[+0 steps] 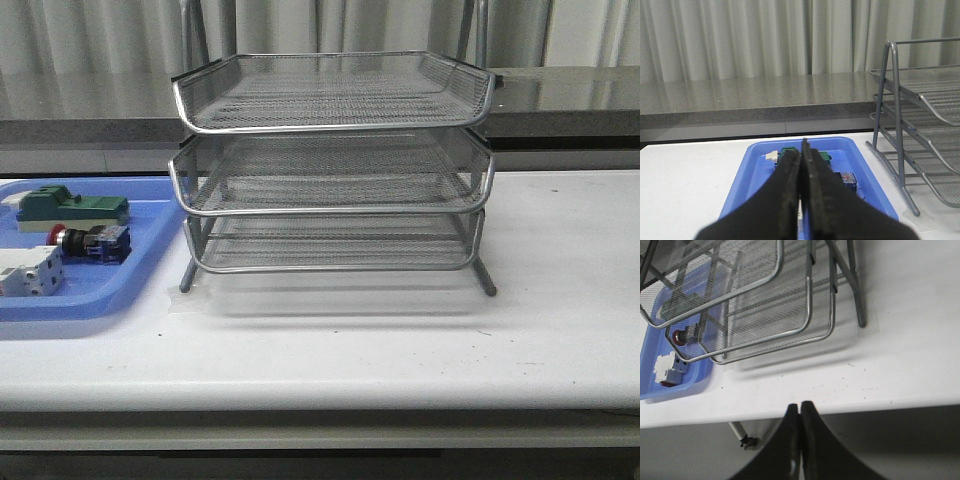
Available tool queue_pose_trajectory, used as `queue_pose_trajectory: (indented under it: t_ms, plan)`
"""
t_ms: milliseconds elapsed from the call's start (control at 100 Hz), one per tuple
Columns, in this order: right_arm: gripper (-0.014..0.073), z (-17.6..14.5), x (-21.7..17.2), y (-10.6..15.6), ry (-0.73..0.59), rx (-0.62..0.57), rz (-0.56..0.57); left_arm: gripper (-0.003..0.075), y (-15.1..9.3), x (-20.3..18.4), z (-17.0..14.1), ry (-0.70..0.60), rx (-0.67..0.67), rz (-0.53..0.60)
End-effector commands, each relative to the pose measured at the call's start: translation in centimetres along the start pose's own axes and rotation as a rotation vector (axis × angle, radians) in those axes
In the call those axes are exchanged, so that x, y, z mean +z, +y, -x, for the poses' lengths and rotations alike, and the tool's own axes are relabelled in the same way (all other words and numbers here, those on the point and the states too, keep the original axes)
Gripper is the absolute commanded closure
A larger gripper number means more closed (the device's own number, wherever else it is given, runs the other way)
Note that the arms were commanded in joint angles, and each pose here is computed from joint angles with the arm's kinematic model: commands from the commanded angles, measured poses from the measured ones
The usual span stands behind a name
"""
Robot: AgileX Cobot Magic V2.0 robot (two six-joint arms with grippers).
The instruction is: Place button on rack with both arms
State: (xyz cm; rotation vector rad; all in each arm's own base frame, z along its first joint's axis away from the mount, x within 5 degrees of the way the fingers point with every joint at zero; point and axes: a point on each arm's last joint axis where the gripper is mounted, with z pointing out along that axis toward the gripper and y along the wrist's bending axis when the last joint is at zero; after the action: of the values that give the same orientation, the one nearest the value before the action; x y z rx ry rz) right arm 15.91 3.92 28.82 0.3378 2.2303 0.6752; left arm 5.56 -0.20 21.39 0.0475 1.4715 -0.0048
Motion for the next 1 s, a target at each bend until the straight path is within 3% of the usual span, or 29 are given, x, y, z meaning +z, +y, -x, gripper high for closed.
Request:
queue_pose_trajectory:
  t_ms: [0,140,220,550,810,990]
  plan:
    - [0.0519,1.4,1.0,0.6,-0.033,0.085,0.032,0.0740,0.0,-0.2,-0.7,-0.064,-0.011,0.002]
    - [0.0253,1.7,3.1,0.2,0.005,0.155,0.032,0.0740,0.0,-0.2,-0.7,-0.064,-0.011,0.002]
    - [0.0178,1.9,4.1,-0.1,0.005,0.167,0.032,0.0740,0.0,-0.2,-0.7,-0.064,-0.011,0.002]
    - [0.0174,2.4,8.7,-1.1,0.029,0.225,0.063,0.0740,0.0,-0.2,-0.7,-0.064,-0.011,0.002]
    - [0.0174,3.4,12.6,-0.7,0.073,0.218,0.190,0.0740,0.0,-0.2,-0.7,-0.064,-0.011,0.002]
    - [0.0174,3.7,15.6,-1.2,0.129,0.246,0.206,0.0740,0.0,-0.2,-0.7,-0.064,-0.011,0.002]
